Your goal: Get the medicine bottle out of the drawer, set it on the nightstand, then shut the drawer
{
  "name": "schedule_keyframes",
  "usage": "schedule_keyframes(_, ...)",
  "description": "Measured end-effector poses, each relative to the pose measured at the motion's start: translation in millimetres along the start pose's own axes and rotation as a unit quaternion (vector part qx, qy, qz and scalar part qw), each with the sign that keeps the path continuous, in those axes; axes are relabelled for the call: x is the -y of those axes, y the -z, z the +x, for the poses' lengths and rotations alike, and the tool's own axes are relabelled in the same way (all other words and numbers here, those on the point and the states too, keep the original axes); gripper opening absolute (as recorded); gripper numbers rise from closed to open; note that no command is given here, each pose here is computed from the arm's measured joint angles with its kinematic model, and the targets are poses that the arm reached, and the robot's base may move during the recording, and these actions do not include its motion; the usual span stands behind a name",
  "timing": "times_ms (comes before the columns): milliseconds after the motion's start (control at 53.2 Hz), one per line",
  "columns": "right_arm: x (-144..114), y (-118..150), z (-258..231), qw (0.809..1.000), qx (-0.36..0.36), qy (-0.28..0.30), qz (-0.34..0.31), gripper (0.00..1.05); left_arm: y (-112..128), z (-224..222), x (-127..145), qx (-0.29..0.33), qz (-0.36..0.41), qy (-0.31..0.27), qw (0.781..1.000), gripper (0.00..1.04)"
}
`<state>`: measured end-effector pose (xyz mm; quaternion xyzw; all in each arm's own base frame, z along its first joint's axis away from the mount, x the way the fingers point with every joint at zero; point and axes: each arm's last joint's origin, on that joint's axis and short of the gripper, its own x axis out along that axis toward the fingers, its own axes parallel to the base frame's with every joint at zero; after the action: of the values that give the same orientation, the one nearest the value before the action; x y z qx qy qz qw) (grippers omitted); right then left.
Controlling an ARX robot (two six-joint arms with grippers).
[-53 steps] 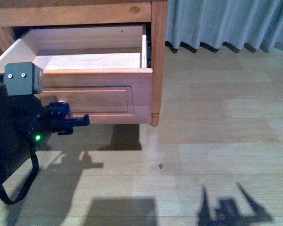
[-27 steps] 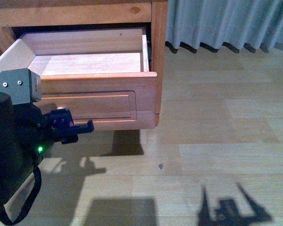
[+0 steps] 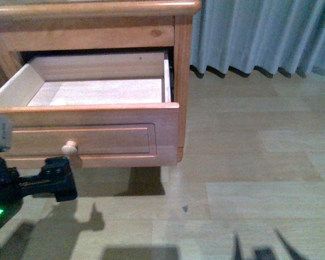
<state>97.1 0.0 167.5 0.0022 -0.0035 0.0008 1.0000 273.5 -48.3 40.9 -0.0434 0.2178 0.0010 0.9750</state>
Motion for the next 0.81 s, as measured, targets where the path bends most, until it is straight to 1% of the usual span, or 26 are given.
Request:
schedule_keyframes(132,0,0,0,1.000,0.000,0.000,0.000,0.98,-18,-21,-13,-0.005,0.009,-0.003,1.000,0.98)
schedule_keyframes(244,0,0,0,1.000,0.000,0.000,0.000,0.98,-38,-43,-21,-0.012,0.006,0.017,1.000,0.98)
schedule_keyframes(319,0,0,0,1.000,0.000,0.000,0.000,0.98,-57,-61,-22,-0.006,0.003,0.040,0.999,0.98)
schedule_keyframes(451,0,0,0,1.000,0.000,0.000,0.000,0.98,-91,-99,-23,0.022,0.001,0.084,0.996,0.98)
schedule_keyframes(507,0,0,0,1.000,0.000,0.000,0.000,0.98,-108,-121,-24,0.043,-0.003,0.105,0.993,0.98)
schedule_keyframes(526,0,0,0,1.000,0.000,0.000,0.000,0.98,-110,-124,-25,0.051,-0.003,0.103,0.993,0.98)
schedule_keyframes(582,0,0,0,1.000,0.000,0.000,0.000,0.98,-126,-148,-30,0.139,0.014,0.051,0.989,0.88)
schedule_keyframes(601,0,0,0,1.000,0.000,0.000,0.000,0.98,-127,-152,-30,0.151,0.017,0.046,0.987,0.86)
schedule_keyframes(639,0,0,0,1.000,0.000,0.000,0.000,0.98,-132,-167,-33,0.193,0.021,0.015,0.981,0.79)
schedule_keyframes(676,0,0,0,1.000,0.000,0.000,0.000,0.98,-132,-175,-34,0.216,0.023,0.007,0.976,0.74)
schedule_keyframes(733,0,0,0,1.000,0.000,0.000,0.000,0.98,-127,-183,-34,0.233,0.029,0.006,0.972,0.63)
schedule_keyframes(808,0,0,0,1.000,0.000,0.000,0.000,0.98,-114,-182,-35,0.221,0.033,0.005,0.975,0.51)
